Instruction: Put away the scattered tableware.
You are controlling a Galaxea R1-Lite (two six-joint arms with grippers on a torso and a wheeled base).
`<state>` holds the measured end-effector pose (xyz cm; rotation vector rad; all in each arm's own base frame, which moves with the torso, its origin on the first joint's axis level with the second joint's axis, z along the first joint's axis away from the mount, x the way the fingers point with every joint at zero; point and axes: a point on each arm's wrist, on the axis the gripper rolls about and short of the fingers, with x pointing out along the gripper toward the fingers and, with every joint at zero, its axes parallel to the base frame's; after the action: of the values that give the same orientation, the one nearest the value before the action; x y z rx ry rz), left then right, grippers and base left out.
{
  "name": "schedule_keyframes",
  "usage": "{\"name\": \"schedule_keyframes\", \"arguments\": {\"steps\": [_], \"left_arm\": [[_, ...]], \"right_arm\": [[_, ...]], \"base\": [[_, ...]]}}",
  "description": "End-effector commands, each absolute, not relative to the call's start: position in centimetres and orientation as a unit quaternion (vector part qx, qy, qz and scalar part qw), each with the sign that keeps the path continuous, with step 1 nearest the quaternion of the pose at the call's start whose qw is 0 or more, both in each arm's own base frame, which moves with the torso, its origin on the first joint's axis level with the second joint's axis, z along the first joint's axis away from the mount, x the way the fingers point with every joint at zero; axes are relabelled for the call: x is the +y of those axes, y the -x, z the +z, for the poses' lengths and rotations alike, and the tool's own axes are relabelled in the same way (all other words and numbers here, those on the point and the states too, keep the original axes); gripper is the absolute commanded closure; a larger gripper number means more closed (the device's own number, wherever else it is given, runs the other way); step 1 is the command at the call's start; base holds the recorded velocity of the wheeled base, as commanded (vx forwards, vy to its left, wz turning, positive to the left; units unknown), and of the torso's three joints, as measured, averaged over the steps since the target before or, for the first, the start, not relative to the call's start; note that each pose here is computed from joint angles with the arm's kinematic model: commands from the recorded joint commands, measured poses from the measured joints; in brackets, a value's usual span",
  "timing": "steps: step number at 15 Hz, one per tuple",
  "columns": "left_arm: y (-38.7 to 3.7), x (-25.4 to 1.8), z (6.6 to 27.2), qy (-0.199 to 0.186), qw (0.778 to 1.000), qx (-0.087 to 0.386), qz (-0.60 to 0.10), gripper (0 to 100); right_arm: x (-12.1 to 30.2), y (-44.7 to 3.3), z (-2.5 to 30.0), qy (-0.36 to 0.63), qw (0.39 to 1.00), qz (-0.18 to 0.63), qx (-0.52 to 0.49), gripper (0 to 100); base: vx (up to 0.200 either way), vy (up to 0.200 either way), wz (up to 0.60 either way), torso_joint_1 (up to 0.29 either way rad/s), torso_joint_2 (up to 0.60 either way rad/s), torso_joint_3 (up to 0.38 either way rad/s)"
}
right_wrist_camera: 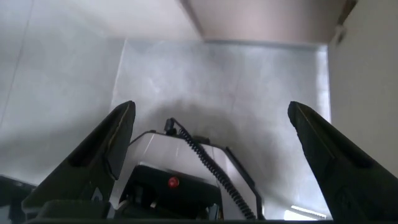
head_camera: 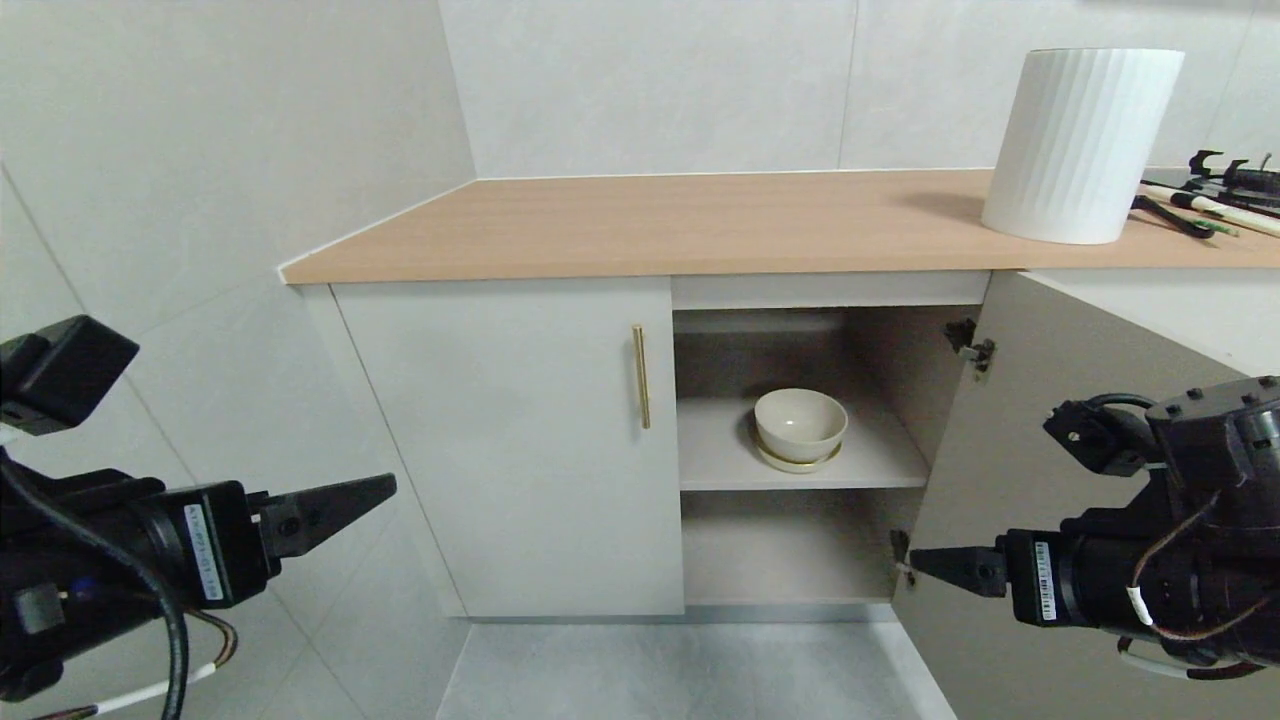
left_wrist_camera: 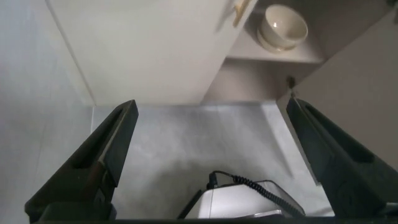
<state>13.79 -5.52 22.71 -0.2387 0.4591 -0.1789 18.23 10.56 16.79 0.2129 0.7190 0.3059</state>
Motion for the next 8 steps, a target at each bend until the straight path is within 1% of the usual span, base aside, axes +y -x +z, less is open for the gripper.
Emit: {"name": "schedule_keyframes", "arguments": {"steps": [1,8], "left_arm": [[-13.98,-5.6,22.4,0.116,0.962,0.233,-0.087,0],[-14.03,-5.7,22.2,0.114,0.961,0.237,-0.089,0]], "right_arm": [[10.64,-18.34,16.63,-0.103,0.918,0.149,0.353,0],[10.79,-18.53,16.11,-0.099,0.915,0.147,0.363,0]], "base": [[-0.2,0.0,0.0,0.002,0.01,-0.002],[-0.2,0.0,0.0,0.0,0.0,0.001]]}}
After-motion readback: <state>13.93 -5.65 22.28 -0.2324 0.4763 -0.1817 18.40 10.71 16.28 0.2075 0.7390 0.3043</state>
